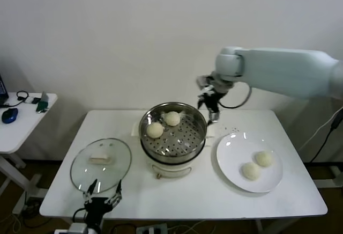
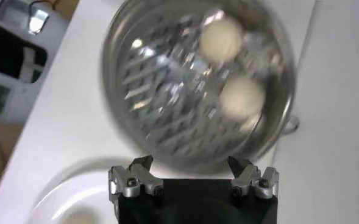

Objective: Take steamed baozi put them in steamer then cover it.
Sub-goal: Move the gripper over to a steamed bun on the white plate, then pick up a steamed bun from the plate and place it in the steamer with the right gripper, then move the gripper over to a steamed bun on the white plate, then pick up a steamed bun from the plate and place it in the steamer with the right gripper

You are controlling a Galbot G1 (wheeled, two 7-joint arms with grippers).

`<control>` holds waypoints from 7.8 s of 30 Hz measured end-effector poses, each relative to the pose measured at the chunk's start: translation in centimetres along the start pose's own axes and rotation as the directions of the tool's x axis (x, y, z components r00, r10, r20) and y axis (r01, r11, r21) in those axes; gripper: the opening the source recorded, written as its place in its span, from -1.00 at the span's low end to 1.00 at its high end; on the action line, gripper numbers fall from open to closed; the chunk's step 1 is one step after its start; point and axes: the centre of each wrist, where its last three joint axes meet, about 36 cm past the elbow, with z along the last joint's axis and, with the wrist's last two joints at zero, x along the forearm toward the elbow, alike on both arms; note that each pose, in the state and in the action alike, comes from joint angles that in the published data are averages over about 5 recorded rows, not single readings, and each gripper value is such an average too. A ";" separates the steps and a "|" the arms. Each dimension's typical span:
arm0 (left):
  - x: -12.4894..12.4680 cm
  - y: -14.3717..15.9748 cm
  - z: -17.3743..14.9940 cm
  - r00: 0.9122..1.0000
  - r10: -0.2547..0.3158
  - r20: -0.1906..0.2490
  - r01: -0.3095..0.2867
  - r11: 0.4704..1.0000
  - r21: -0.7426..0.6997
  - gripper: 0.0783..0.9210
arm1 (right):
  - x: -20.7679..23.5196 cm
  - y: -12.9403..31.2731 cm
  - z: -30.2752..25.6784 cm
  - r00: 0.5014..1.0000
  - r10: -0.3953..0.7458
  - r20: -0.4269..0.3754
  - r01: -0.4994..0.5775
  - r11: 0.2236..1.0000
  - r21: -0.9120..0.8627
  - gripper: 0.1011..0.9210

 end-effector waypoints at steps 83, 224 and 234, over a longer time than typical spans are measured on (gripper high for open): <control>0.9 -0.5 0.3 1.000 -0.018 -0.015 0.018 1.000 -0.014 0.77 | 6.1 1.3 -0.5 0.991 0.133 0.019 -0.125 0.861 0.493 0.49; 1.1 -1.1 -0.6 1.000 0.000 0.010 0.000 1.000 0.002 0.77 | 5.0 -0.5 1.4 0.973 0.164 0.160 -0.163 0.986 -0.017 0.46; 1.5 -0.7 -1.0 1.000 -0.009 0.014 0.009 1.000 0.004 0.77 | -0.8 -1.7 -4.8 0.988 0.086 0.125 -0.094 0.994 0.060 0.47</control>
